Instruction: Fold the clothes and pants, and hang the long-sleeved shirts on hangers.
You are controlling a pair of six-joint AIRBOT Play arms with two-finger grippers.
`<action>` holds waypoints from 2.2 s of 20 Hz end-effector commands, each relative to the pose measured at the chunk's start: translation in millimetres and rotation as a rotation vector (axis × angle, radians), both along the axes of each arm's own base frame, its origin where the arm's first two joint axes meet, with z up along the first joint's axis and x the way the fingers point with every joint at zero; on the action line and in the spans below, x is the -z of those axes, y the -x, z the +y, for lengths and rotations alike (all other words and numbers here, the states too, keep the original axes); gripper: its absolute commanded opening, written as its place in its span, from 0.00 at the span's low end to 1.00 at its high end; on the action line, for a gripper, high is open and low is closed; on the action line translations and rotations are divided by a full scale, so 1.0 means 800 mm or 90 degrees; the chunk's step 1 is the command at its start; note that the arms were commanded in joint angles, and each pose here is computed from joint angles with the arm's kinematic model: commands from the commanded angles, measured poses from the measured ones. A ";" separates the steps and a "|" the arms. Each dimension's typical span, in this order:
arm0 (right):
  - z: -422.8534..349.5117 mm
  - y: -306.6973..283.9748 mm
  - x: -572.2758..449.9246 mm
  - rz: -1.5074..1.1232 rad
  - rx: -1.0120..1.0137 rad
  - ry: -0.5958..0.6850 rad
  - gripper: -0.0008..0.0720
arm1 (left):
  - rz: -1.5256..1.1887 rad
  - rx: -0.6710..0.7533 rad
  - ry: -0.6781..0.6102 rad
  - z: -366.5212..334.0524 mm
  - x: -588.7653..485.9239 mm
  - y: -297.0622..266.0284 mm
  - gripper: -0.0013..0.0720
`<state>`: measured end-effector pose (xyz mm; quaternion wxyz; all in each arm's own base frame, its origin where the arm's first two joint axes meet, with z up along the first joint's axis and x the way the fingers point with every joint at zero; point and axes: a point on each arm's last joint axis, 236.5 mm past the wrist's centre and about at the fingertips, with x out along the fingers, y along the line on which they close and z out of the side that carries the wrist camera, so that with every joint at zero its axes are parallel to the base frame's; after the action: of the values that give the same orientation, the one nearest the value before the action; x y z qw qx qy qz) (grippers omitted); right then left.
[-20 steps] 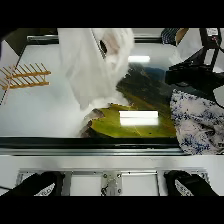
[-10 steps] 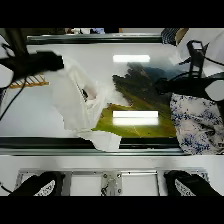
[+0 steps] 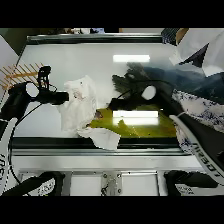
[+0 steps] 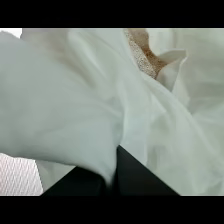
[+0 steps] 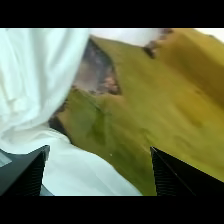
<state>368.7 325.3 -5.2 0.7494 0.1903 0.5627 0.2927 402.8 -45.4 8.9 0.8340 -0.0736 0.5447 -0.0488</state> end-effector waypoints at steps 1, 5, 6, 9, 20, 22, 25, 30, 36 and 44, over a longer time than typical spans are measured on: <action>0.107 0.010 0.031 0.018 0.028 -0.104 0.99 | 0.022 -0.008 -0.002 0.009 0.014 0.007 0.04; 0.162 0.016 0.045 -0.006 -0.019 -0.122 0.96 | 0.017 -0.008 -0.005 0.010 0.014 0.006 0.04; 0.166 0.015 0.051 -0.003 -0.021 -0.120 0.95 | 0.018 -0.008 -0.005 0.010 0.014 0.006 0.04; 0.159 0.015 0.066 -0.015 -0.042 -0.090 0.67 | 0.017 0.005 -0.011 0.010 0.014 0.006 0.04; 0.031 -0.026 -0.021 -0.198 -0.166 0.096 0.04 | -0.206 0.010 -0.007 0.006 -0.177 -0.036 0.04; -0.046 -0.067 -0.125 -0.296 -0.117 0.139 0.04 | -0.372 0.025 0.000 -0.008 -0.322 -0.018 0.04; -0.170 -0.079 -0.312 -0.438 0.024 0.177 0.04 | -0.619 0.067 0.030 -0.039 -0.521 0.078 0.04; -0.294 0.013 -0.545 -0.668 0.247 0.133 0.04 | -0.828 0.172 0.130 -0.079 -0.656 0.242 0.04; -0.339 0.041 -0.573 -0.673 0.359 0.121 0.04 | -0.638 0.219 0.162 -0.121 -0.562 0.218 0.04; -0.293 -0.150 -0.359 -0.455 0.282 0.183 0.04 | 0.003 0.254 0.054 -0.162 -0.153 0.180 0.04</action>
<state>437.1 77.0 342.6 0.9701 0.0988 0.2032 0.0882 277.3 -167.9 225.3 0.8734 -0.0149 0.4229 -0.2412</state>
